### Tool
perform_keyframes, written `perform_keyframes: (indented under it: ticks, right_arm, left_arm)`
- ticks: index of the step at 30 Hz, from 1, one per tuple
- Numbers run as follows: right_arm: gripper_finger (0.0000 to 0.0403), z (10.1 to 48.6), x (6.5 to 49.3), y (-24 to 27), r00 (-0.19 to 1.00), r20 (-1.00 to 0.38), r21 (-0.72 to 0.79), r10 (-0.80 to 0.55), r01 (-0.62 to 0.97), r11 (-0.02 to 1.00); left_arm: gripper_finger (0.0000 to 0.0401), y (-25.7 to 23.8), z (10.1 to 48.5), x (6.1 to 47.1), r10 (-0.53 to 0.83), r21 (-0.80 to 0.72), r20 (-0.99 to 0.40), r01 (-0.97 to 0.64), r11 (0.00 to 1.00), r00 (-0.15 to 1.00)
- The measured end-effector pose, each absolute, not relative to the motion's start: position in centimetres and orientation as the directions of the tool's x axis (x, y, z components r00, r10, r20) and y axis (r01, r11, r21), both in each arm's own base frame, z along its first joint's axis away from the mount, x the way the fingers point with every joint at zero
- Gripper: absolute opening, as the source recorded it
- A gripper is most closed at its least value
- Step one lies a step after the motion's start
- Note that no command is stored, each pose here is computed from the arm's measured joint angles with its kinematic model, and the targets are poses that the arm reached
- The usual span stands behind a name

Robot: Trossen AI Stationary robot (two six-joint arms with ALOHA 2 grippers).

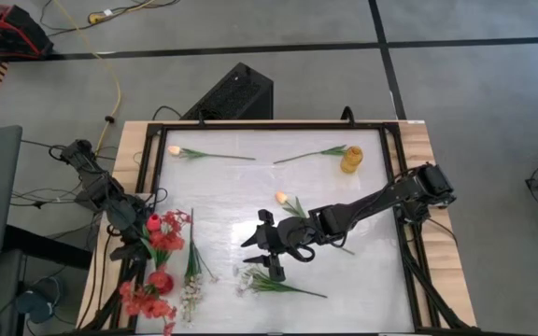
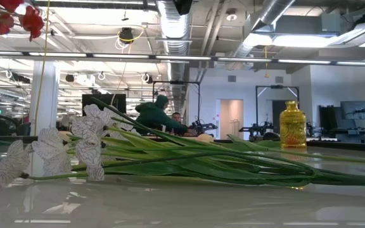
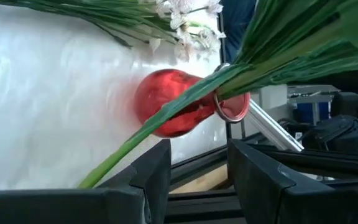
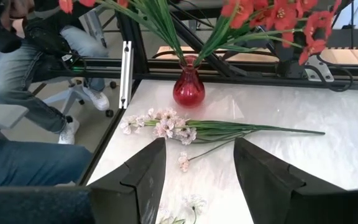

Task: Sort flowers into vase by color
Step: Put the bottom of the red tulip into the red vase

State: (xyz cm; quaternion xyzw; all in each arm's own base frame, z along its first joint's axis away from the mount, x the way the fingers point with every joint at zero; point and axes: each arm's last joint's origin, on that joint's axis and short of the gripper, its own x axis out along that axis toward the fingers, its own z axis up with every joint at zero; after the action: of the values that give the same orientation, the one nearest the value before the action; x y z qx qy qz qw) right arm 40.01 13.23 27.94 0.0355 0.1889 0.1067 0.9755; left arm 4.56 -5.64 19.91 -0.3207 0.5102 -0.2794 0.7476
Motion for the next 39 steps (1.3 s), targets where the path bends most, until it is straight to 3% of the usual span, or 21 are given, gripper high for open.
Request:
perform_keyframes:
  ticks: [25,35,39]
  right_arm:
    - [0.0214,27.9,40.0,13.2,0.903,-0.367,0.108,0.222,-0.196,0.975]
    - [0.0214,27.8,40.0,13.2,0.899,-0.378,0.104,0.222,-0.198,0.975]
    - [0.0214,28.8,40.4,13.1,0.935,-0.270,0.025,0.230,-0.233,0.972]
  left_arm:
    - [0.0146,-4.5,25.4,3.9,-0.737,-0.715,-0.469,0.280,0.640,0.487]
    - [0.0146,-4.6,24.7,4.1,-0.721,-0.688,-0.490,0.291,0.665,0.489]
    - [0.0146,-4.7,24.1,4.1,-0.722,-0.669,-0.508,0.313,0.674,0.470]
